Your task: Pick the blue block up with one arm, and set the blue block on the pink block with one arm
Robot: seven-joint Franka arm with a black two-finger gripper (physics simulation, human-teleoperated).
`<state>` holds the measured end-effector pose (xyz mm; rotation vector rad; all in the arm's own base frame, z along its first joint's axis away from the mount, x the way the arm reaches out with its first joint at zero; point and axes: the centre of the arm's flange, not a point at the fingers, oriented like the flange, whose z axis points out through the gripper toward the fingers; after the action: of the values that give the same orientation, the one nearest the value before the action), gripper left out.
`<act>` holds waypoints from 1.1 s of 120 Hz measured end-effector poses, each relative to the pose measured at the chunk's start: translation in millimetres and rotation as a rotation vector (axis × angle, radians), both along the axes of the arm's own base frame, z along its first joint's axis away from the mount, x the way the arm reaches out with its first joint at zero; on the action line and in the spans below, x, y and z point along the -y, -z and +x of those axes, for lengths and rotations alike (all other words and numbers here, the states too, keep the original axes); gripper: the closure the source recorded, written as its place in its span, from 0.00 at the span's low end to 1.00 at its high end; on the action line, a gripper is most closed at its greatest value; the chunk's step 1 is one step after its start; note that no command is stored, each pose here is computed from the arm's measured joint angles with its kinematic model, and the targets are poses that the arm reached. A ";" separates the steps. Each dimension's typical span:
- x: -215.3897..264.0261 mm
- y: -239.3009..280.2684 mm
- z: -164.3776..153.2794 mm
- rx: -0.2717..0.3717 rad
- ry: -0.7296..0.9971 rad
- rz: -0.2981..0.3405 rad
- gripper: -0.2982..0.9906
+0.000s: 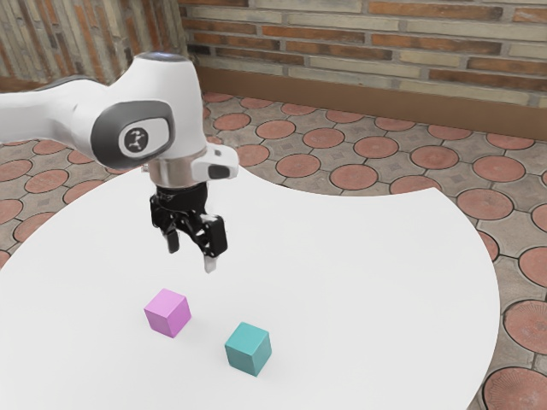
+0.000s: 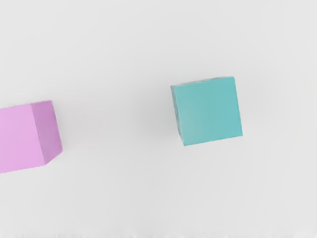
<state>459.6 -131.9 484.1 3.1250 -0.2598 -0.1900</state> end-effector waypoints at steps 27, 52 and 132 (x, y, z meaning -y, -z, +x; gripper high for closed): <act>34.5 80.8 -7.5 0.007 -0.190 -0.066 0.25; 47.1 115.0 2.6 0.018 -0.304 -0.077 0.26; 60.8 171.1 9.4 0.008 -0.259 0.006 0.28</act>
<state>469.1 -192.7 313.0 3.1242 0.1461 -0.1769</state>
